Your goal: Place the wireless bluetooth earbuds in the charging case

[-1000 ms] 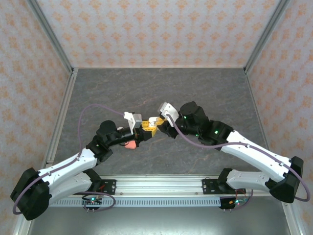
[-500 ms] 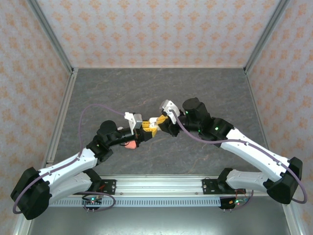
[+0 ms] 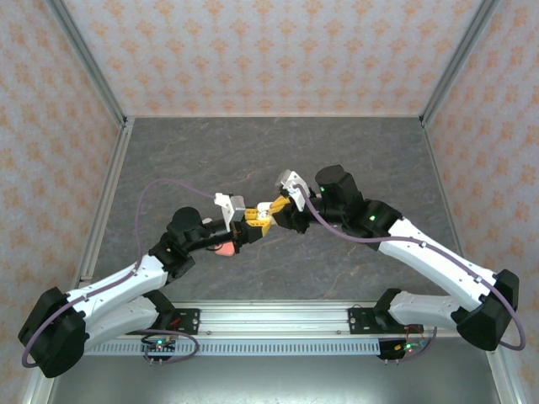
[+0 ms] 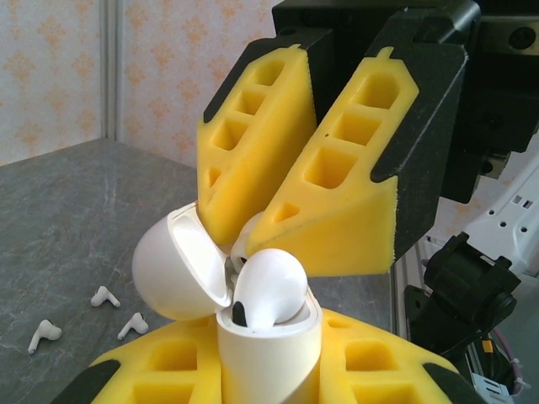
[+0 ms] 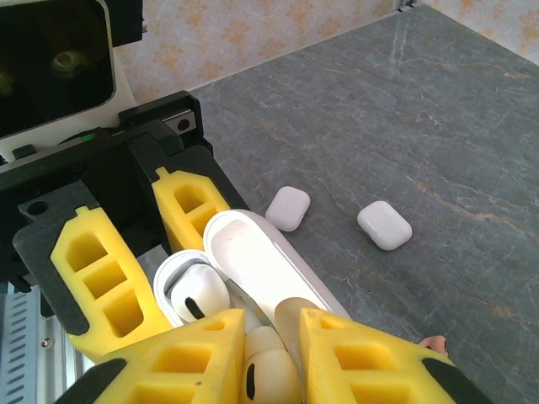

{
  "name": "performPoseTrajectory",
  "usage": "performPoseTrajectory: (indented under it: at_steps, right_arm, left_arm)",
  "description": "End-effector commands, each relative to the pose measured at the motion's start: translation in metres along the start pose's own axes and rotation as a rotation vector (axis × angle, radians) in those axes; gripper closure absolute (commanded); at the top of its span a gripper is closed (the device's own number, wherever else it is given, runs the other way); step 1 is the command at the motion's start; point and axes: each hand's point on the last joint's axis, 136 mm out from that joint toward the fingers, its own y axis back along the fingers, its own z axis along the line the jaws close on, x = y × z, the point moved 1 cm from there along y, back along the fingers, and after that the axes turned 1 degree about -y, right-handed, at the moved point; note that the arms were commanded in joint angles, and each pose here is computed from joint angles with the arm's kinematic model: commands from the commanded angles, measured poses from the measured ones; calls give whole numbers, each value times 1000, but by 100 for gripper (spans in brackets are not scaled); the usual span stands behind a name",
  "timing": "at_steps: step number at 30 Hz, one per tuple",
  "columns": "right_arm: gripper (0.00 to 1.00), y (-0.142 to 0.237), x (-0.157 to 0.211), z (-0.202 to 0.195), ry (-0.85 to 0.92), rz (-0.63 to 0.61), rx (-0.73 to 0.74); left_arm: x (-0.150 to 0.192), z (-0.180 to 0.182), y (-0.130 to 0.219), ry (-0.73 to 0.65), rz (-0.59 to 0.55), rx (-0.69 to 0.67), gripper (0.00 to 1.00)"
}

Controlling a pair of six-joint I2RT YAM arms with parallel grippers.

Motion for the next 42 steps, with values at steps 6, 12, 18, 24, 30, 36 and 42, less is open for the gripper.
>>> performPoseTrajectory:
  at_steps: [6,12,18,24,30,36,42]
  right_arm:
    - [69,5,-16,-4,-7,-32,21]
    - [65,8,-23,-5,-3,-48,29]
    - [61,13,-32,-6,-6,-63,40]
    - [58,22,-31,-10,3,-46,79]
    - [50,39,-32,-13,-44,-85,87]
    - [24,44,-31,-4,-177,-137,-69]
    - [1,20,-20,5,-278,-83,-212]
  left_arm:
    - [-26,-13,-3,-66,-68,54,100]
    - [-25,-12,-4,-64,-67,52,100]
    - [-25,-12,-4,-64,-66,52,100]
    - [-25,-12,-4,-66,-67,49,100]
    - [-27,-12,-3,-69,-73,47,100]
    - [-28,-13,-5,-71,-76,53,100]
    - [-28,-13,-6,-68,-75,57,100]
